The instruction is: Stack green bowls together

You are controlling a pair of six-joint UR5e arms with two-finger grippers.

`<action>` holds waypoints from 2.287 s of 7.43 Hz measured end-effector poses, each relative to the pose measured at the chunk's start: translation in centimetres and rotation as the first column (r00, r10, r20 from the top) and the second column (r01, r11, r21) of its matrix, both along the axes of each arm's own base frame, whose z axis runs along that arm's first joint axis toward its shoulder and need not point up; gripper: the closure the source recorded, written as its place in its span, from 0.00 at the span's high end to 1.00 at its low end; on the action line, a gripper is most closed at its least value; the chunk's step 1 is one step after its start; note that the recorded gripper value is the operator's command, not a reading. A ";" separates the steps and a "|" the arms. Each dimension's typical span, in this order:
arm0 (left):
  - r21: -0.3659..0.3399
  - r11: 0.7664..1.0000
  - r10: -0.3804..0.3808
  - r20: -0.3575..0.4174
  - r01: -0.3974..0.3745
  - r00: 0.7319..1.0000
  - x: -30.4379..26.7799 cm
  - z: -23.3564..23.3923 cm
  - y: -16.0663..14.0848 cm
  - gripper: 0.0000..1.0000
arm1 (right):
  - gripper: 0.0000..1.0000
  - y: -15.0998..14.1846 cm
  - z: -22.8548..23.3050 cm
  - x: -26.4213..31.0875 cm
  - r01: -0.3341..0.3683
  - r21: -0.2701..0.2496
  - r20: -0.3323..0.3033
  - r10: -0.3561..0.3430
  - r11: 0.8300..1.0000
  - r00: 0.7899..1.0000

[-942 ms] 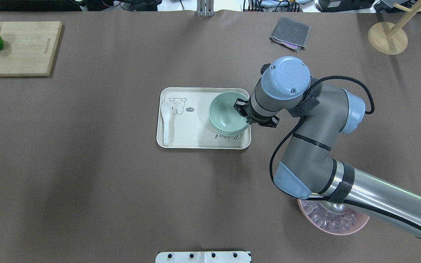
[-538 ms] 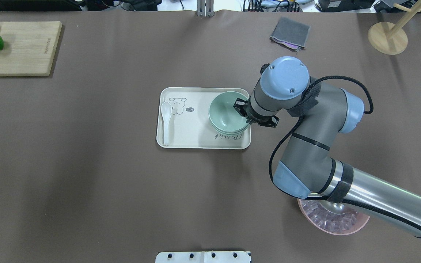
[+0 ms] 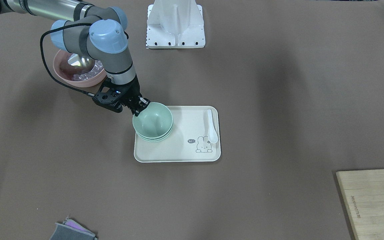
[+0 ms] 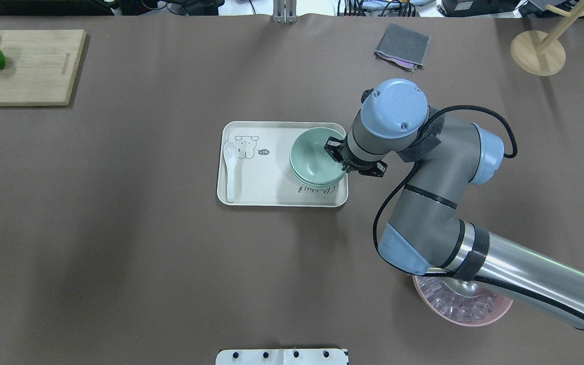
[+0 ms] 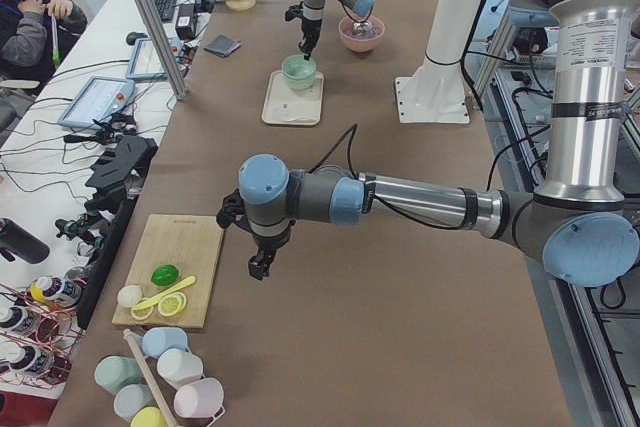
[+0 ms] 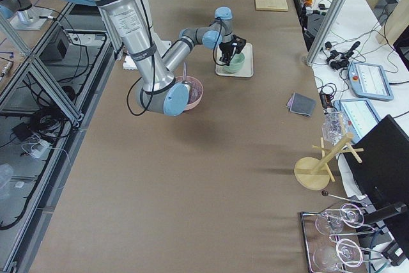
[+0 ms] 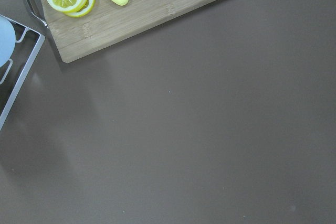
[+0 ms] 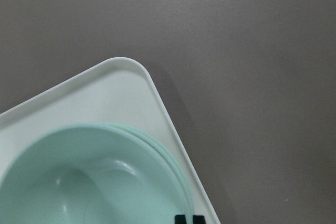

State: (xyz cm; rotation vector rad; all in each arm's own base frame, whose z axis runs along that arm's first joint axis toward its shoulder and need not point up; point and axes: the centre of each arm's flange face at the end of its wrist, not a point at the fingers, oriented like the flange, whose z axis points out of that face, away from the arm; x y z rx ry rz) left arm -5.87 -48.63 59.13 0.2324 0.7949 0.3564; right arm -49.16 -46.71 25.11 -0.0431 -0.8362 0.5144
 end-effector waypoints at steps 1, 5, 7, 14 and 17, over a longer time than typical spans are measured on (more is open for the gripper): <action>0.000 1.000 0.000 0.000 0.000 1.000 0.0 0.0 0.0 0.98 | 0.00 0.0 0.0 0.0 0.000 0.001 0.000 0.000 1.000 1.000; 0.000 1.000 0.001 -0.003 -0.001 1.000 0.1 0.0 0.0 0.98 | 0.99 0.1 0.0 -0.1 0.005 0.007 0.001 -0.005 1.000 1.000; 0.000 1.000 0.001 -0.003 -0.001 1.000 0.1 0.0 0.0 0.98 | 1.00 0.3 0.0 -0.4 0.012 0.075 -0.013 -0.011 0.997 1.000; -0.003 1.000 0.000 -0.004 0.000 1.000 0.0 0.1 0.1 0.98 | 1.00 -3.2 0.6 7.7 0.095 0.141 -0.031 -0.092 0.985 0.995; -0.057 0.998 -0.034 0.001 0.034 0.999 -0.1 1.2 1.1 0.98 | 1.00 -5.9 4.8 20.2 0.208 0.204 -0.066 -0.199 0.957 0.978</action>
